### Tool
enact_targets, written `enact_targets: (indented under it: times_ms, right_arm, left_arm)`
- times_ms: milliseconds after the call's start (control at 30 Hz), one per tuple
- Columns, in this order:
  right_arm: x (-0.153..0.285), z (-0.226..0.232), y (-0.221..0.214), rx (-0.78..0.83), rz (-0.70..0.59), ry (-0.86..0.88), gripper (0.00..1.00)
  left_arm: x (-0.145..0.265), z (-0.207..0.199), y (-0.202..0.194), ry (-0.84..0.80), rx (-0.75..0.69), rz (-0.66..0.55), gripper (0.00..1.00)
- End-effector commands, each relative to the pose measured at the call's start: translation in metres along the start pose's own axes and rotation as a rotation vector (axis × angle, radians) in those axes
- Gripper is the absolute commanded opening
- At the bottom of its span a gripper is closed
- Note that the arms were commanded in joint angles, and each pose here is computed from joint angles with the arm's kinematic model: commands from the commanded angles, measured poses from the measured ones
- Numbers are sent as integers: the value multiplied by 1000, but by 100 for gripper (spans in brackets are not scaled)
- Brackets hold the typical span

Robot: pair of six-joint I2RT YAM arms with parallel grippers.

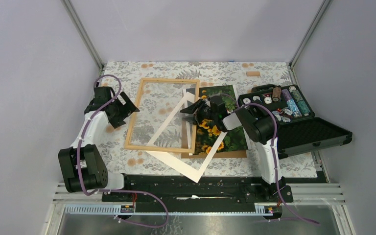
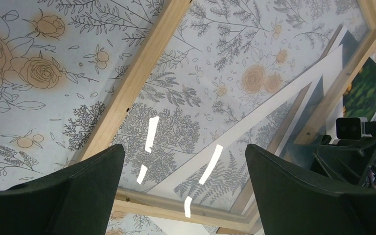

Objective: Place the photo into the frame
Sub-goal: Place the photo frame item in the photo frame.

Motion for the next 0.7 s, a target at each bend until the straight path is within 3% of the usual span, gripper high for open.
enact_targets:
  times_ms: [0,267,400,667]
  right_arm:
    - [14,15,-10,45,43,16,53]
    - [21,35,-18,21,46,49,34]
    - [18,44,-14,-41,29,103,16]
    - [15,46,-7,-99,11,127,1]
  left_arm:
    - [13,-7,6,-32,-37,-63,99]
    - [18,-9,5,-58,-43,-61,99]
    - [24,-13,7,-73,-53,-75,99]
    - [28,-16,9,-81,-64,-86,99]
Point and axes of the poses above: each gripper's point midway between its finger pads, its own x axis back along the fingers, its own z axis along the line the jaws close on, y = z × x, the point moved 10 cm from there along x, back along the fingers, and after that the axes turned 3 degrees about x, right-handed, at the moved point
